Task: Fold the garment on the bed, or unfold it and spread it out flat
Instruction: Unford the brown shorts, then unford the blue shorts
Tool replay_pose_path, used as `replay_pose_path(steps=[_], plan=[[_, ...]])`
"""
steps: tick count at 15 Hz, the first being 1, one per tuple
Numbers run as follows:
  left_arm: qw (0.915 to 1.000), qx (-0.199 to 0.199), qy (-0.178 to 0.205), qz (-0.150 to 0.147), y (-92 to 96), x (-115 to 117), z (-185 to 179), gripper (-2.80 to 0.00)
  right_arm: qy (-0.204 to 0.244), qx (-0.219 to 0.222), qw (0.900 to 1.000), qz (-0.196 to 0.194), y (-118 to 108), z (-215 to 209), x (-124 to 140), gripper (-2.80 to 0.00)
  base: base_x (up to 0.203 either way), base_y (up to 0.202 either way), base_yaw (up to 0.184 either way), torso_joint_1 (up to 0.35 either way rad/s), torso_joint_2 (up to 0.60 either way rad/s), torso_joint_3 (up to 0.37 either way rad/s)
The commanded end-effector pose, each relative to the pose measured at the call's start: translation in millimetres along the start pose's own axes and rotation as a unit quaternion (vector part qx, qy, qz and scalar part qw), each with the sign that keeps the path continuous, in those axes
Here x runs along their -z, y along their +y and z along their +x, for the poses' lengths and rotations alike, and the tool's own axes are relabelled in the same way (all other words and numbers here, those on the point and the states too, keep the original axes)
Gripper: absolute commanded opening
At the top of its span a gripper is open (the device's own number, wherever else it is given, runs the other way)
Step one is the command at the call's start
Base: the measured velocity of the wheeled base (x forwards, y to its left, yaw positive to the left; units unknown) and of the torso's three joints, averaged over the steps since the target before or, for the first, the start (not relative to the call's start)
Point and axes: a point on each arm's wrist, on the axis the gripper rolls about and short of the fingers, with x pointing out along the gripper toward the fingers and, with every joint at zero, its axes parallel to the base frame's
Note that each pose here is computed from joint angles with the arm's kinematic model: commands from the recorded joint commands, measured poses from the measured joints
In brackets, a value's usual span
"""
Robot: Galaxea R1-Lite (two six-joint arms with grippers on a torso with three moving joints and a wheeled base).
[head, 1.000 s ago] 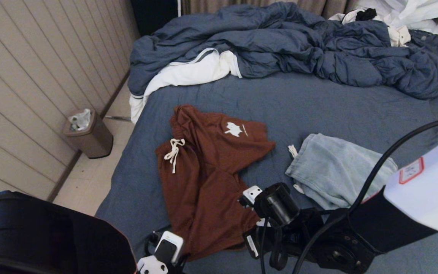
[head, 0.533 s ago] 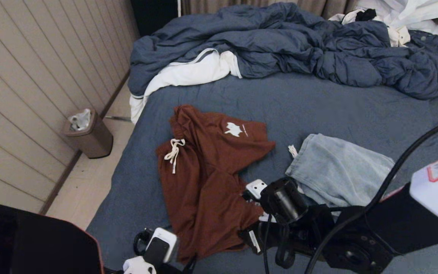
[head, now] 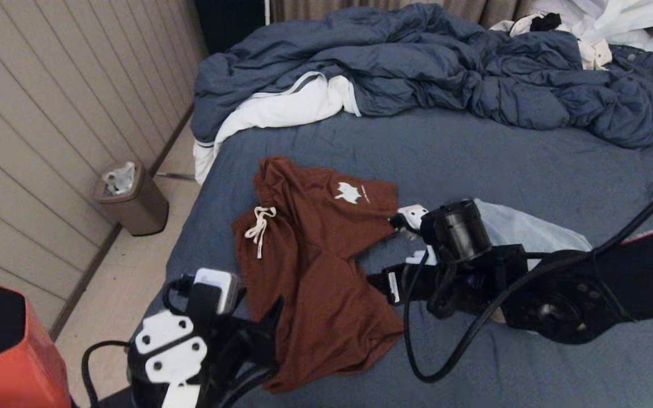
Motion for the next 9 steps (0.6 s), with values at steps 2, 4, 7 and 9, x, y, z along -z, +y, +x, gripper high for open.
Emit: replay_pose_path(steps=[2, 4, 7, 9], plan=[[0.9987, -0.045, 0.009, -0.023, 0.4, -36, 42, -2.8, -0.044, 0.065, 0.994, 0.073, -54, -14, -26, -2.8, 0.0, 0.0, 0.0, 0.0, 0.0, 0.0], [0.997, -0.049, 0.036, -0.048, -6.2, -52, 45, -2.8, -0.069, 0.114, 0.985, 0.111, -92, -29, -34, -2.8, 0.0, 0.0, 0.0, 0.0, 0.0, 0.0], [0.9873, -0.058, 0.076, -0.127, -2.1, -60, 42, -2.8, -0.076, 0.175, 0.971, 0.143, -136, -40, -34, -2.8, 0.0, 0.0, 0.0, 0.0, 0.0, 0.0], [0.9786, -0.048, 0.11, -0.168, 19.9, -58, 41, -2.8, -0.051, 0.21, 0.963, 0.159, -161, -32, -23, -2.8, 0.0, 0.0, 0.0, 0.0, 0.0, 0.0]])
